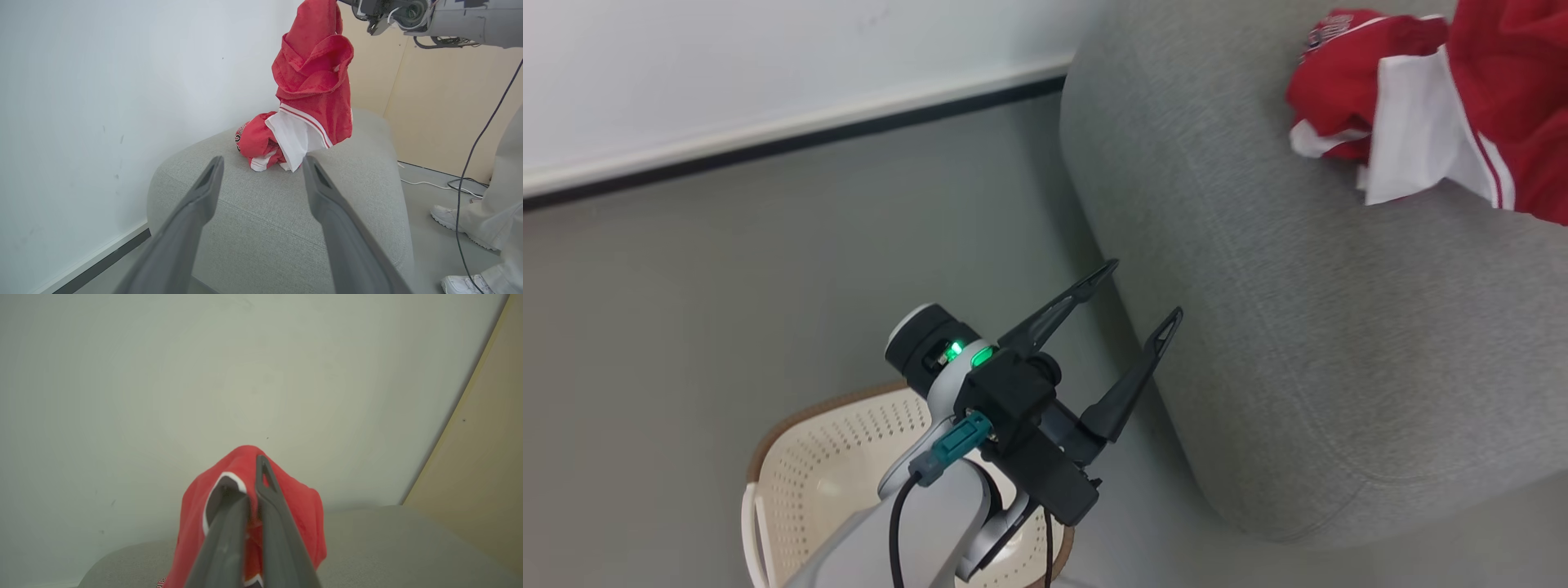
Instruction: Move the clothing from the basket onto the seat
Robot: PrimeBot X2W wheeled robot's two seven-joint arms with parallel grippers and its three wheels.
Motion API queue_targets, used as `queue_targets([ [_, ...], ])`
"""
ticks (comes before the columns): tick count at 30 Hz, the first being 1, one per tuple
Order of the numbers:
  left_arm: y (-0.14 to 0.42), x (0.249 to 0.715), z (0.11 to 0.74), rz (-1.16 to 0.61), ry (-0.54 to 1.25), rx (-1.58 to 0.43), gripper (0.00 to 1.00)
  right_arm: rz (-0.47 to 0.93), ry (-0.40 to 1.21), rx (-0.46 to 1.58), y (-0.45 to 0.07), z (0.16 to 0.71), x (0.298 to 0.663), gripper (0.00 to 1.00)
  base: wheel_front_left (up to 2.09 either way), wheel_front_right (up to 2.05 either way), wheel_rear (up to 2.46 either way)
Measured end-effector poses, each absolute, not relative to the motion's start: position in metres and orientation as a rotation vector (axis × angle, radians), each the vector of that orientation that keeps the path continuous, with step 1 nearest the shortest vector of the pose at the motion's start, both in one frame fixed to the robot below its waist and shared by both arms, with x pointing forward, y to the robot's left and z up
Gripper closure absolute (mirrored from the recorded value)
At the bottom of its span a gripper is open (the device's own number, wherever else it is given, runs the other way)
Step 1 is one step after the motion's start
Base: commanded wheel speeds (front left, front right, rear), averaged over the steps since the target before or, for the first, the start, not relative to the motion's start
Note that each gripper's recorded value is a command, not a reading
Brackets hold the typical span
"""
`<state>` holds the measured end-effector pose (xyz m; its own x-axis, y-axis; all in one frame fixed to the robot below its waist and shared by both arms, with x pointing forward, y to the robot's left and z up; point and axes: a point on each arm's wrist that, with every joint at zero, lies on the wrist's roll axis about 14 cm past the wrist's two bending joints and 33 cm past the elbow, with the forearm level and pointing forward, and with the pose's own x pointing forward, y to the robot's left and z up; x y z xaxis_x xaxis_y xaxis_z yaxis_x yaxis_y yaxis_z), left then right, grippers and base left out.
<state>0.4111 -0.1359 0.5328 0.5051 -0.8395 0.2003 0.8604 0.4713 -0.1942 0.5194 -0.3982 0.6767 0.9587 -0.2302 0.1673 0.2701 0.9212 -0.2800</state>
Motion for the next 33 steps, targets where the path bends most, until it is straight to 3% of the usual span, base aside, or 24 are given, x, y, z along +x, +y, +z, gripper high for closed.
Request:
queue_targets([
  [5, -0.128, 0.427, 0.521, -1.028, -0.072, -0.283, 0.00, -0.299, -0.095, -0.295, -0.400, 0.650, 0.551, 1.00, 0.00, 0.00, 0.00],
  [13, -0.112, 0.451, 0.483, -0.997, -0.020, -0.255, 0.00, -0.260, 0.095, -0.200, -0.367, 0.534, 0.587, 1.00, 0.00, 0.00, 0.00],
  [18, -0.109, 0.466, 0.468, -0.990, -0.009, -0.252, 0.00, -0.261, 0.158, -0.201, -0.366, 0.498, 0.593, 1.00, 0.00, 0.00, 0.00],
  [21, -0.112, 0.473, 0.459, -0.994, -0.001, -0.262, 0.00, -0.265, 0.192, -0.206, -0.369, 0.479, 0.595, 0.49, 0.00, 0.00, 0.00],
  [23, -0.115, 0.474, 0.452, -0.999, 0.012, -0.270, 0.00, -0.252, 0.204, -0.212, -0.367, 0.472, 0.595, 0.27, 0.00, 0.00, 0.00],
  [24, -0.116, 0.473, 0.449, -1.003, 0.020, -0.272, 0.00, -0.248, 0.208, -0.213, -0.367, 0.470, 0.594, 0.00, 0.00, 0.00, 0.00],
  [33, -0.123, 0.476, 0.450, -1.010, 0.019, -0.272, 0.00, -0.207, 0.195, -0.232, -0.368, 0.485, 0.582, 0.00, 0.00, 0.00, 0.00],
])
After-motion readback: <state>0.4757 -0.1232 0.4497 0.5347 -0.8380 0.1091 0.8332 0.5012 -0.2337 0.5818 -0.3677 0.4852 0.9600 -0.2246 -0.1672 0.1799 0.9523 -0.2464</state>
